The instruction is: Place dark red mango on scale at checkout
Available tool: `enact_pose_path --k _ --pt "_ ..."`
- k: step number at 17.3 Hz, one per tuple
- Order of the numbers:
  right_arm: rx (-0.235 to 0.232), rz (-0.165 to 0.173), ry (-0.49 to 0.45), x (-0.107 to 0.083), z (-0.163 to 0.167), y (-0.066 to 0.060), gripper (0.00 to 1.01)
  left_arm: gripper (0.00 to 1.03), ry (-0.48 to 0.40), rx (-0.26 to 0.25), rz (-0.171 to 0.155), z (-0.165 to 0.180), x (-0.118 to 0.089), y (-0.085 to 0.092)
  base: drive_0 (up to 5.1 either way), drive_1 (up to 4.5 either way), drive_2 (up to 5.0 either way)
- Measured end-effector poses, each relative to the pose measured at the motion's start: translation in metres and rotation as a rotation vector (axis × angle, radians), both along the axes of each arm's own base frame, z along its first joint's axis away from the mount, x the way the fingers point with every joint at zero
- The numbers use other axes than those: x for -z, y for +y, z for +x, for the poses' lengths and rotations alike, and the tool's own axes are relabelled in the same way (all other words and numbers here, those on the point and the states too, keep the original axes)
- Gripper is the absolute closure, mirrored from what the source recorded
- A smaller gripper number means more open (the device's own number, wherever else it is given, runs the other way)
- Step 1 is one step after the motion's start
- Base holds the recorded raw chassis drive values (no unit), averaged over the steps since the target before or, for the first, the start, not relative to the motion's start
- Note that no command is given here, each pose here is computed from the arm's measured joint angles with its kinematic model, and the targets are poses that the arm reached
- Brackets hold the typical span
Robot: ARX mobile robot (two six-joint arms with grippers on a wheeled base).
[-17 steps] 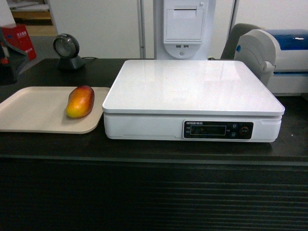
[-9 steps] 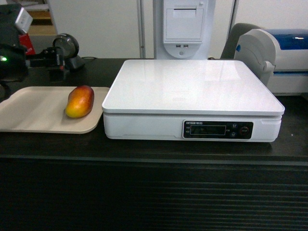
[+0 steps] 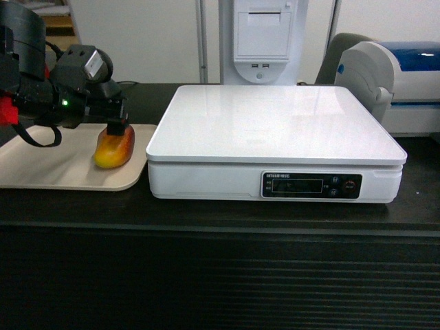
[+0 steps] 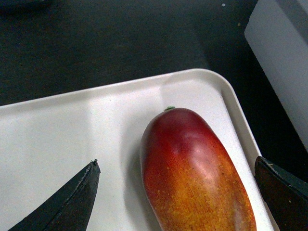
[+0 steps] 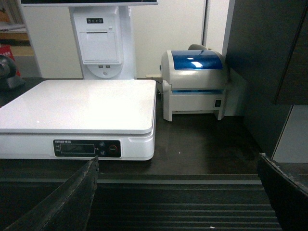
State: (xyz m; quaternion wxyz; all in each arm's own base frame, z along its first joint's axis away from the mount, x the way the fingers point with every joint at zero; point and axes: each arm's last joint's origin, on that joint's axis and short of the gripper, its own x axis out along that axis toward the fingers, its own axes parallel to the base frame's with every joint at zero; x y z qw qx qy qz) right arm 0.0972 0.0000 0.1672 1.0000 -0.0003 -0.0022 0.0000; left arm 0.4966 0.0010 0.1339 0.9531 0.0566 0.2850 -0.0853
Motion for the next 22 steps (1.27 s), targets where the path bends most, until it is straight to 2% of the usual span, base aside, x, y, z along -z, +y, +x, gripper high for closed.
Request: enact_pose_path --k 6,9,12,13,19,21,22 --pt "0.000 0.000 0.000 0.000 0.000 0.000 0.03 0.05 0.103 0.014 0.014 0.010 0.021 0.000 0.0 0.00 0.0" --pt "0.000 0.000 0.000 0.000 0.000 0.000 0.03 0.05 0.181 0.022 0.016 0.009 0.037 0.000 0.0 0.00 0.0" --pt "0.000 0.000 0.000 0.000 0.000 0.000 0.03 0.16 0.194 0.029 0.015 0.008 0.041 0.000 0.0 0.00 0.0" --pt "0.000 0.000 0.000 0.000 0.000 0.000 0.03 0.42 0.188 0.035 0.010 0.009 0.040 0.000 0.0 0.00 0.0" --pt "0.000 0.000 0.000 0.000 0.000 0.000 0.03 0.44 0.182 0.032 0.011 0.006 0.039 0.001 0.0 0.00 0.0" --pt "0.000 0.000 0.000 0.000 0.000 0.000 0.03 0.44 0.173 0.034 0.015 -0.001 0.030 0.001 0.0 0.00 0.0" --pt "0.000 0.000 0.000 0.000 0.000 0.000 0.03 0.44 0.147 0.042 0.021 -0.005 0.018 0.000 0.0 0.00 0.0"
